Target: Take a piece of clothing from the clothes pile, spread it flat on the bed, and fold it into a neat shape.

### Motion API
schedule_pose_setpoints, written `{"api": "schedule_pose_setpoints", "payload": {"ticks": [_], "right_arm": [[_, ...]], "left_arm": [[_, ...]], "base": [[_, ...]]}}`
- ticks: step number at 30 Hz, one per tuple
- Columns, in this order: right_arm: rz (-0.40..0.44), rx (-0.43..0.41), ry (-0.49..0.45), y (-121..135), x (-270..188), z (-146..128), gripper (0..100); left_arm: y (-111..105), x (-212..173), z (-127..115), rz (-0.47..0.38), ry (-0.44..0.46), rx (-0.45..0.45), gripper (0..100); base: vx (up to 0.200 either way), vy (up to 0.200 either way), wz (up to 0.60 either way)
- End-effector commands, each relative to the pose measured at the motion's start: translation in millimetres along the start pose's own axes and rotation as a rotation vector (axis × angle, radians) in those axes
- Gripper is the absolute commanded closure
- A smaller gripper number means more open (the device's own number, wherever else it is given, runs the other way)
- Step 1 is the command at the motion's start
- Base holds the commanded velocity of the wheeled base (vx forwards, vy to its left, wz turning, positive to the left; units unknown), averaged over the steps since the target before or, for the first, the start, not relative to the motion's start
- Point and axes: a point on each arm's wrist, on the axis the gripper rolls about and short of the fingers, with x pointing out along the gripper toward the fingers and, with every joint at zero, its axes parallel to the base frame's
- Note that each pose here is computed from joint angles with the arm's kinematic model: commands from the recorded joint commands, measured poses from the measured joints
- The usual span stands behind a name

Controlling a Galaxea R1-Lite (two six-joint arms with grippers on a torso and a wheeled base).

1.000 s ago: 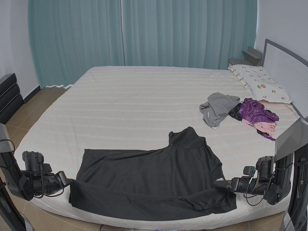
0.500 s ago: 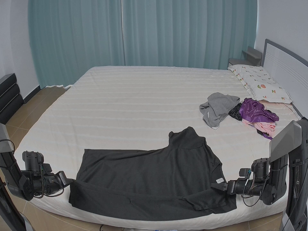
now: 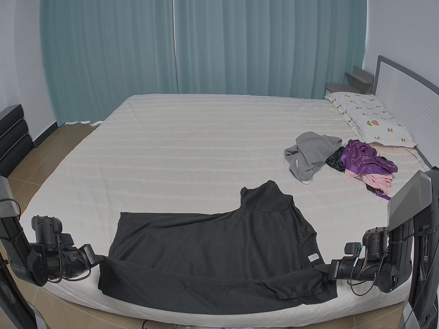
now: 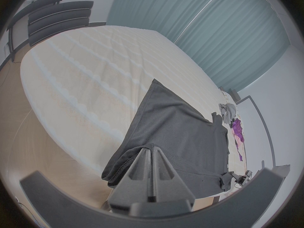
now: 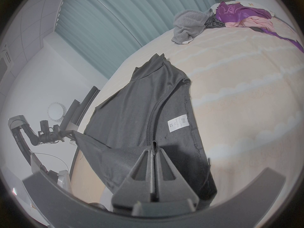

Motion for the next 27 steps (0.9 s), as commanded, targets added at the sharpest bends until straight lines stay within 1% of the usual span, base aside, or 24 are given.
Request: {"api": "schedule_pose_setpoints", "payload": {"ticks": [1,3,5,8,9,11,16,19,22,27], "right_arm": [[0.01,0.002,-0.041,6.3,-16.4,6.4,100],[0.012,0.018,-0.061,5.4,-27.7,9.4,100],[0.049,0.026,-0.052,7.1,-40.7,7.4,100],[0.06,0.023,-0.063,11.5,-50.7,8.1,100],[0.064,0.025,-0.081,14.2,-54.4,11.4,100],[0.059,0.027,-0.085,15.6,-58.9,13.1,100],[0.059,0.026,-0.037,25.1,-67.2,10.2,100],[0.063,0.011,-0.003,34.1,-76.3,7.8,100],[0.067,0.0,-0.014,41.4,-87.9,9.4,100],[0.058,0.002,-0.03,49.8,-106.6,9.1,100]], "left_arm": [[-1.4,-4.8,0.1,-0.006,-0.013,-0.005,100],[-2.6,-8.5,2.0,-0.012,-0.031,-0.025,100],[-4.5,-13.4,4.7,-0.02,-0.056,-0.04,100],[-5.1,-17.2,3.0,-0.022,-0.06,-0.039,100],[-5.1,-19.4,1.4,-0.022,-0.06,-0.039,100],[-3.2,-21.7,-4.3,-0.013,-0.043,-0.042,100],[-3.2,-28.9,-3.1,-0.016,-0.07,-0.043,100],[-1.9,-31.2,-7.9,-0.009,-0.057,-0.041,100],[-0.1,-32.2,-7.2,-0.002,-0.063,-0.036,100],[8.8,-37.9,-13.9,0.032,-0.051,-0.007,100]], "base": [[0.0,0.0,0.0],[0.0,0.0,0.0],[0.0,0.0,0.0],[0.0,0.0,0.0],[0.0,0.0,0.0],[0.0,0.0,0.0],[0.0,0.0,0.0],[0.0,0.0,0.0],[0.0,0.0,0.0],[0.0,0.0,0.0]]}}
